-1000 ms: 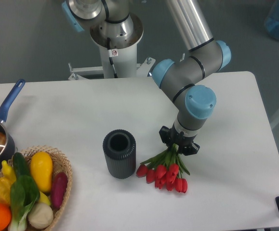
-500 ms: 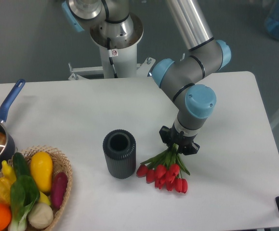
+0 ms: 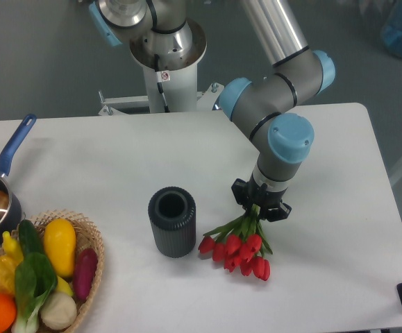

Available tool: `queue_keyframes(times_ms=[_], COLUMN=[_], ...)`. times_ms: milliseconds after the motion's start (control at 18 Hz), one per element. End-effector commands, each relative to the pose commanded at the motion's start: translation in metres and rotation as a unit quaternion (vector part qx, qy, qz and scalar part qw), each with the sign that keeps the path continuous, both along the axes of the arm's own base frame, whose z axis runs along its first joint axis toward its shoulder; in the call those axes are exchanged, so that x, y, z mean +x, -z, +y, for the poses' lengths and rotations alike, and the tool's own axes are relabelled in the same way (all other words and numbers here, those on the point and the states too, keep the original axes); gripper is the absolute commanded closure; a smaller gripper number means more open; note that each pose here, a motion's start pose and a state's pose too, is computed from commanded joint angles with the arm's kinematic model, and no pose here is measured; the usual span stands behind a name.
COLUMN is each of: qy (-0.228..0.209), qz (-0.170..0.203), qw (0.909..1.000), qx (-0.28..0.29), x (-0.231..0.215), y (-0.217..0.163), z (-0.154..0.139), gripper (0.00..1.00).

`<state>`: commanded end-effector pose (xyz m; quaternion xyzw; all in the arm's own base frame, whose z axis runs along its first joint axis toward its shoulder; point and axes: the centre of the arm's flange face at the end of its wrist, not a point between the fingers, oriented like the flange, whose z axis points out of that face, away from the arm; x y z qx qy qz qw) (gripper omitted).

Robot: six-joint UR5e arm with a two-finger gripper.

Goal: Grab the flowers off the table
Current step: 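Lift the gripped tulip bunch up off the table, blooms hanging down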

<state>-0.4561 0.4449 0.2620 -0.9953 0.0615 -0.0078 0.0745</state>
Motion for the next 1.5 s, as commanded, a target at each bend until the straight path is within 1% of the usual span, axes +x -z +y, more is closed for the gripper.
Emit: queue_keyframes(times_ms=[167, 333, 444, 556, 778, 889, 1000, 1111, 1389, 1500], qy=[0.002, 0.004, 0.007, 0.01, 0.02, 0.029, 0.024, 0.022, 0.026, 0.028], qz=[0.017, 0.021, 0.013, 0.002, 0.006, 0.0, -0.023, -0.036, -0.046, -0.054], qw=[0.9995, 0.9964, 0.9923, 0.986, 0.9772, 0.9688, 0.9577, 0.9473, 0.9279, 0.9224], qx=[0.027, 0.082, 0.123, 0.167, 0.211, 0.246, 0.286, 0.318, 0.369, 0.381], x=[0.005, 0.009, 0.014, 0.021, 0.04, 0.052, 0.06, 0.065, 0.067, 0.072], y=[-0.034, -0.074, -0.095, -0.116, -0.159, -0.179, -0.195, -0.212, -0.241, -0.246], z=[0.003, 0.012, 0.013, 0.013, 0.008, 0.01, 0.012, 0.014, 0.004, 0.002], gripper=[0.67, 0.67, 0.67, 0.67, 0.67, 0.67, 0.67, 0.67, 0.67, 0.67])
